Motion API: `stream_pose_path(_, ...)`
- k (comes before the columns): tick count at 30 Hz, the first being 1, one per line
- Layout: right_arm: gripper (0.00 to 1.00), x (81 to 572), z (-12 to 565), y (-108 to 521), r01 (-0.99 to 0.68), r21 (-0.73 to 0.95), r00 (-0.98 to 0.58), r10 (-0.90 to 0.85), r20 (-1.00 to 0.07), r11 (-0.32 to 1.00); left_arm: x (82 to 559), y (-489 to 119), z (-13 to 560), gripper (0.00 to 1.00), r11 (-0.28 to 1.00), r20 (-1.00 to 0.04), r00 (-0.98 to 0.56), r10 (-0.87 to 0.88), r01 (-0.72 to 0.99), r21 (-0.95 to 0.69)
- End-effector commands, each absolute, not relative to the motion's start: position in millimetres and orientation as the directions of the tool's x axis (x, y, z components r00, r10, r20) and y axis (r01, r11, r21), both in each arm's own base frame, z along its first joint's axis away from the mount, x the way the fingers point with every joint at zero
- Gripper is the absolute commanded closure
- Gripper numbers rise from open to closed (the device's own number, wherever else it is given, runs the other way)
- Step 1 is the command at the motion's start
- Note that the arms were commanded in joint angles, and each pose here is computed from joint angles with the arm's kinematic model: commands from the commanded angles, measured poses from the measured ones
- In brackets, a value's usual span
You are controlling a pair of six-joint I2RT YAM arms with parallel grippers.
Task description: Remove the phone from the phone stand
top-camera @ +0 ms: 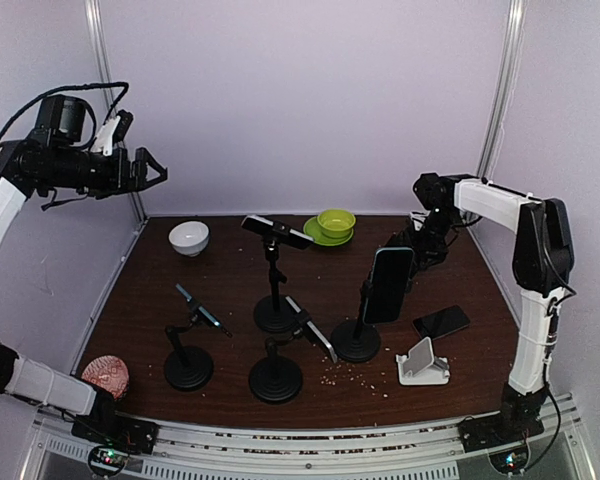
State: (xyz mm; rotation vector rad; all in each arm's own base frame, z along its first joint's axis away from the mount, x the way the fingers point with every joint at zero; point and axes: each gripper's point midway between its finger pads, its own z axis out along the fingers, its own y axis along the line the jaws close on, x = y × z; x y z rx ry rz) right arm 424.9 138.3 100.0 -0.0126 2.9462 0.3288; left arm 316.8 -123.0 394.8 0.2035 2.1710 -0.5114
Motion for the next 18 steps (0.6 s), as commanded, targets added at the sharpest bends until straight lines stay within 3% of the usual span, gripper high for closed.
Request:
stream_pose_path(1,0.38,432,96,141,-0.047,0.216,-0.981,-0.005,-0.192,0.975,321,-123,405,0.06,0.904,-0.806,-0.589,-0.056,0.312,-0.291)
stream_pose_path(10,0.50,435,79,140,-0.061,0.227,-0.985,-0.021,-0.172,0.972,330,-127,400,0.06,0.901,-0.801,-0.594,-0.068,0.309,-0.305)
stream_pose_path(18,0.71,438,76,138,-0.053,0.247,-0.985,-0.010,-0.170,0.967,337,-130,401,0.07,0.898,-0.797,-0.600,-0.073,0.308,-0.314)
